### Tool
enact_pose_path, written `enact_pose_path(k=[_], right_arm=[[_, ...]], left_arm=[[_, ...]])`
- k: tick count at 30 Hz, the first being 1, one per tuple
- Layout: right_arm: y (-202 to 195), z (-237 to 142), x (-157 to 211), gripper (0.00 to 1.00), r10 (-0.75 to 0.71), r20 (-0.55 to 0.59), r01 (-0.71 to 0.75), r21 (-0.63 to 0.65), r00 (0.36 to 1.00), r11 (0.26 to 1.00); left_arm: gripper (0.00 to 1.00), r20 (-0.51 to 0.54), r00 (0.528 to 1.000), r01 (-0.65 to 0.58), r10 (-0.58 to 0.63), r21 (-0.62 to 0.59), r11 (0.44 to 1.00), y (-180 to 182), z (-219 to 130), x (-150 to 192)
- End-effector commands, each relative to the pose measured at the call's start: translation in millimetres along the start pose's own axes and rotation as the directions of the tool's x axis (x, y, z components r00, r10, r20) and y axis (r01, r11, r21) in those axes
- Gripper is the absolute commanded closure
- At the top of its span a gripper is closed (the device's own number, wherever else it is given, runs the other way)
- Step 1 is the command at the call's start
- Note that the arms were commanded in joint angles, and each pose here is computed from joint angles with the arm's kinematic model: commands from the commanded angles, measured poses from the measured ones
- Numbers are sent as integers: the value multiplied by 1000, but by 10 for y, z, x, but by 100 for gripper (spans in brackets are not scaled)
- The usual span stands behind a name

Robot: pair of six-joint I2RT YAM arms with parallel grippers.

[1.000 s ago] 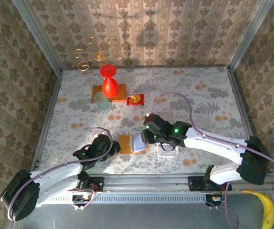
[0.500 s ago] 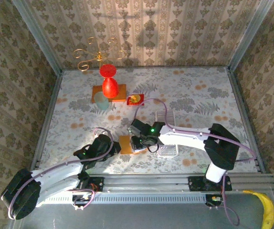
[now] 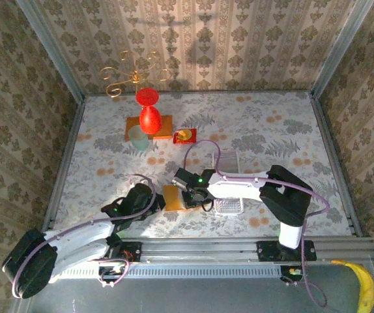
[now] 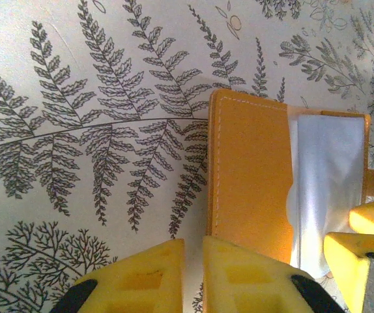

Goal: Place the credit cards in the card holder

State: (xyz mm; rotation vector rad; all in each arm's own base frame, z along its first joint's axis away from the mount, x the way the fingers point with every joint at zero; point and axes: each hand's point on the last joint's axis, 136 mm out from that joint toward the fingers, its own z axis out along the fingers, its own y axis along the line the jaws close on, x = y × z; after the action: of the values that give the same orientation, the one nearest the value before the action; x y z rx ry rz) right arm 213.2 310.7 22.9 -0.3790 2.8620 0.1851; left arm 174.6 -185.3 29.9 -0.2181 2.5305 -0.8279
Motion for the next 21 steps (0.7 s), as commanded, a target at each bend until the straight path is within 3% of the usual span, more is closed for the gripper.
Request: enact_pose_path(k=[1, 7, 21], right_arm=[[16, 156, 114, 50, 37, -40, -38, -18, 999, 999], [410, 42, -29, 48, 148, -12, -145, -283, 989, 948], [556, -189, -193, 49, 212, 35, -183, -385, 977, 905]], left_arm=[[85, 0, 1000, -16, 16, 43, 999, -158, 4, -36], [85, -27, 1000, -12, 12, 23, 1000, -125, 81, 24], [87, -45, 999, -18, 19, 17, 1000, -137, 146, 89]])
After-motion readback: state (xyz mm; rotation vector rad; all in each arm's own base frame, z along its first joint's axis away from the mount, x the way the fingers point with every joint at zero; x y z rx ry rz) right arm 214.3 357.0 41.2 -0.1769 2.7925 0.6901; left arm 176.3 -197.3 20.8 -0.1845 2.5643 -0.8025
